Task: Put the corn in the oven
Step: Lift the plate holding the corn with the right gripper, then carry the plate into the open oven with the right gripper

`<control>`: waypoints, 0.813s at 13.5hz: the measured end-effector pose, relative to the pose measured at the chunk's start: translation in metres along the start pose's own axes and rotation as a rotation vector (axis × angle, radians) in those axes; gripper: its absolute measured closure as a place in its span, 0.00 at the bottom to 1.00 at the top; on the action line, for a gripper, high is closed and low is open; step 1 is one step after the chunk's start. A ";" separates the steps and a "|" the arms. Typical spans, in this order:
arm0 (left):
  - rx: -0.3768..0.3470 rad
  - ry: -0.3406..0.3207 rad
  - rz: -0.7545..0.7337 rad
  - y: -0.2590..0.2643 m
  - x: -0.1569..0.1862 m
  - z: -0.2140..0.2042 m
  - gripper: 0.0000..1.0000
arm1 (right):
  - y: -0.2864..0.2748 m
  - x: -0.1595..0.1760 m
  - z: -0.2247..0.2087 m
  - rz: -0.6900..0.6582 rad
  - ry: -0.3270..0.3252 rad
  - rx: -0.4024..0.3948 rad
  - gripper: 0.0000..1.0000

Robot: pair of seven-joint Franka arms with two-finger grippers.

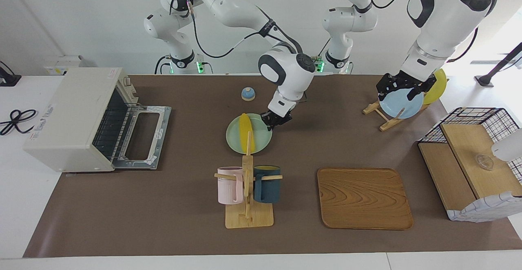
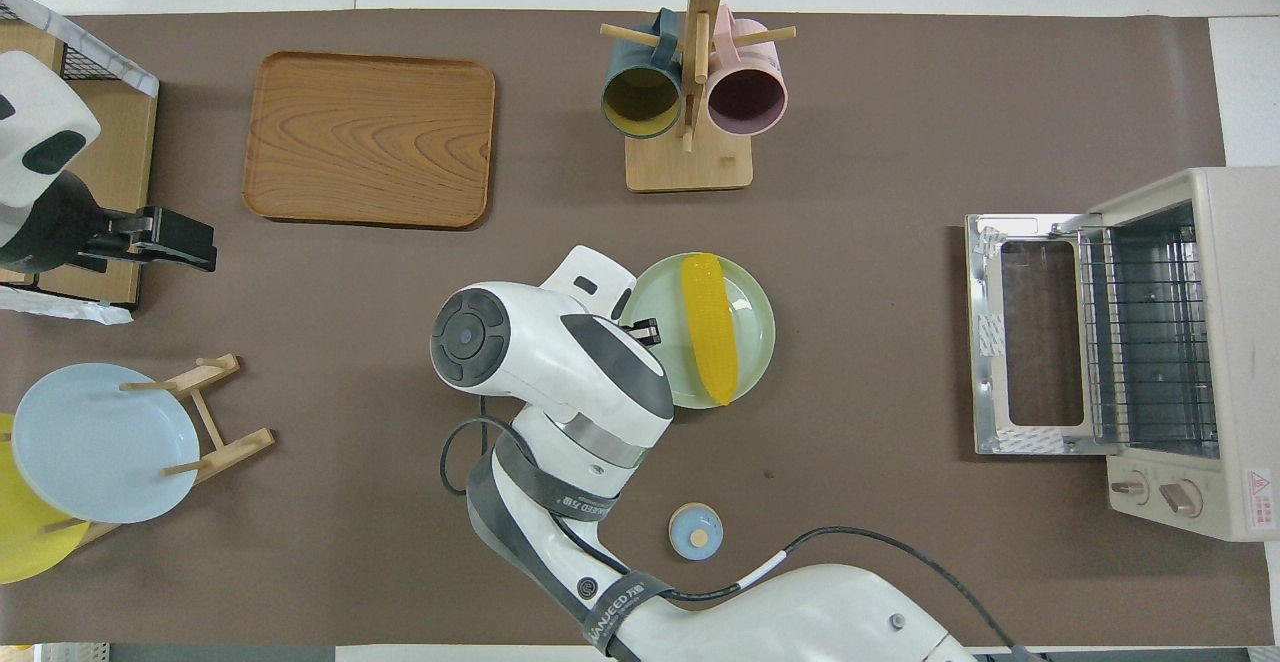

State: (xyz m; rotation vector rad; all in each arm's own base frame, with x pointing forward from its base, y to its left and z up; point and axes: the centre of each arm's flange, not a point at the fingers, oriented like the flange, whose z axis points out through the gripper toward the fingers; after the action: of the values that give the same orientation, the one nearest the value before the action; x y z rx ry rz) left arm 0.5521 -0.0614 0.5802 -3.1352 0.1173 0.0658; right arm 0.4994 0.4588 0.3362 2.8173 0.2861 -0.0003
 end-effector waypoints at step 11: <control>-0.001 0.018 0.003 0.002 0.002 -0.002 0.00 | 0.281 -0.011 0.012 -0.041 -0.181 0.004 0.97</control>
State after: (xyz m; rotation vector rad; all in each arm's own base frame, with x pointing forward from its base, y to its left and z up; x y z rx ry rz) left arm 0.5539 -0.0631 0.5817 -3.1369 0.1214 0.0374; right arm 0.5441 0.1912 0.4102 2.7903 0.3012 -0.2636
